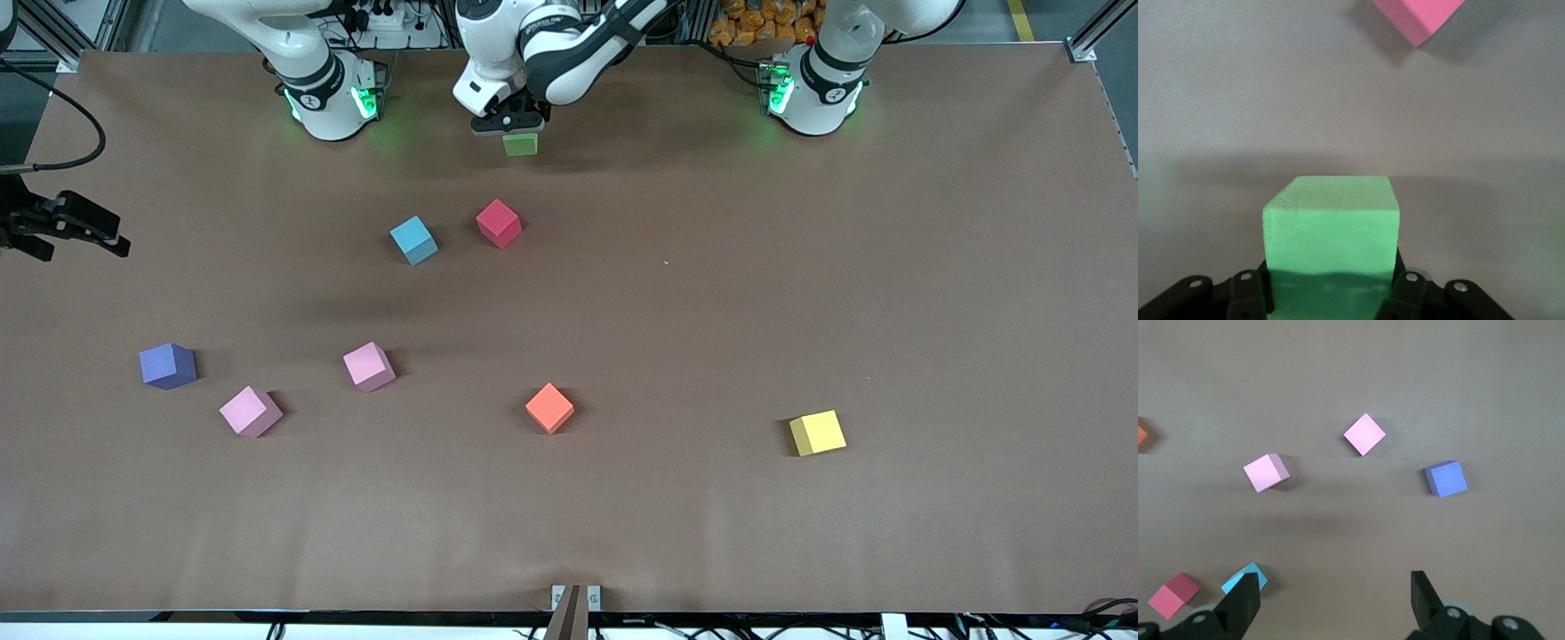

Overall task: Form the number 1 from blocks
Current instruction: 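Carry the green block to mid-table, set it down, open the left gripper, then grasp the red block with the left gripper while the right gripper reaches out, then place the red block by the green while the right gripper grasps lavender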

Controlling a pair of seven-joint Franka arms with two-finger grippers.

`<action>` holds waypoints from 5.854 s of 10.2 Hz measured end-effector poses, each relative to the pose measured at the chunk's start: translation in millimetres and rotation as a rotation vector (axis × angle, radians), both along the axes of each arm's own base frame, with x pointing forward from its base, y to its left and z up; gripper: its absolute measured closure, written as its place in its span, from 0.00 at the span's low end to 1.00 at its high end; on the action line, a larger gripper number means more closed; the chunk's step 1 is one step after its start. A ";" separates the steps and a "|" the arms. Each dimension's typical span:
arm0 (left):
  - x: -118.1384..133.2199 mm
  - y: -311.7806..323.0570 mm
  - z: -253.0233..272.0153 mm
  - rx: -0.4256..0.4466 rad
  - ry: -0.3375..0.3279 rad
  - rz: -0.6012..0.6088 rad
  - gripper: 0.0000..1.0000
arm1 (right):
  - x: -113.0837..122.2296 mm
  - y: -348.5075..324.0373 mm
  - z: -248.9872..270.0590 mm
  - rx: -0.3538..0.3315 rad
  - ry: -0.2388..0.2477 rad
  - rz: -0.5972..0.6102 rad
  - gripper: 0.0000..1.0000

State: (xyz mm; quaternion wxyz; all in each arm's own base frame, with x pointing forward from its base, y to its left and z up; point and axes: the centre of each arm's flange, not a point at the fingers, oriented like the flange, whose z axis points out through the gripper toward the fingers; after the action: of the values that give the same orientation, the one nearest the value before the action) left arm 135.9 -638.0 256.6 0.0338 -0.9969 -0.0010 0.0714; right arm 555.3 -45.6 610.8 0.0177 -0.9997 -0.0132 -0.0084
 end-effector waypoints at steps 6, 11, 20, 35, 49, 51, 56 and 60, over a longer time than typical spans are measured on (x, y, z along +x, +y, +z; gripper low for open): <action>-4.4 -4.0 -44.6 -0.023 0.007 -0.068 0.40 | 0.1 1.3 0.1 0.000 0.000 0.002 0.00; -18.2 -6.2 -48.4 -0.020 0.012 -0.098 0.13 | 0.4 3.3 0.4 0.001 -0.001 0.006 0.00; 129.0 -6.2 27.3 -0.007 -0.155 0.278 0.00 | -0.2 8.9 -5.3 0.003 0.026 0.016 0.00; 150.7 -33.2 -43.7 -0.039 -0.152 0.631 0.00 | 14.2 94.0 -64.7 0.020 0.150 0.161 0.00; 122.2 -42.9 -43.5 -0.026 -0.156 0.233 0.40 | 15.3 125.4 -177.6 0.020 0.186 0.207 0.00; 108.9 -43.0 -41.1 -0.007 -0.111 0.057 0.40 | 24.7 151.6 -217.3 0.021 0.177 0.245 0.00; 87.0 -37.8 -54.5 0.019 -0.050 -0.108 0.40 | 39.4 198.1 -291.4 -0.037 0.136 0.366 0.00; 73.2 -36.4 -59.1 0.026 -0.028 -0.145 0.40 | 49.9 202.7 -334.9 -0.039 0.097 0.381 0.00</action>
State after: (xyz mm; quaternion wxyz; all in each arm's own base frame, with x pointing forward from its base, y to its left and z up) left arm 209.1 -674.4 197.4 0.0519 -0.9947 0.0697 0.0550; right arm 605.2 157.1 275.9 0.0001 -0.9786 -0.2013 0.0435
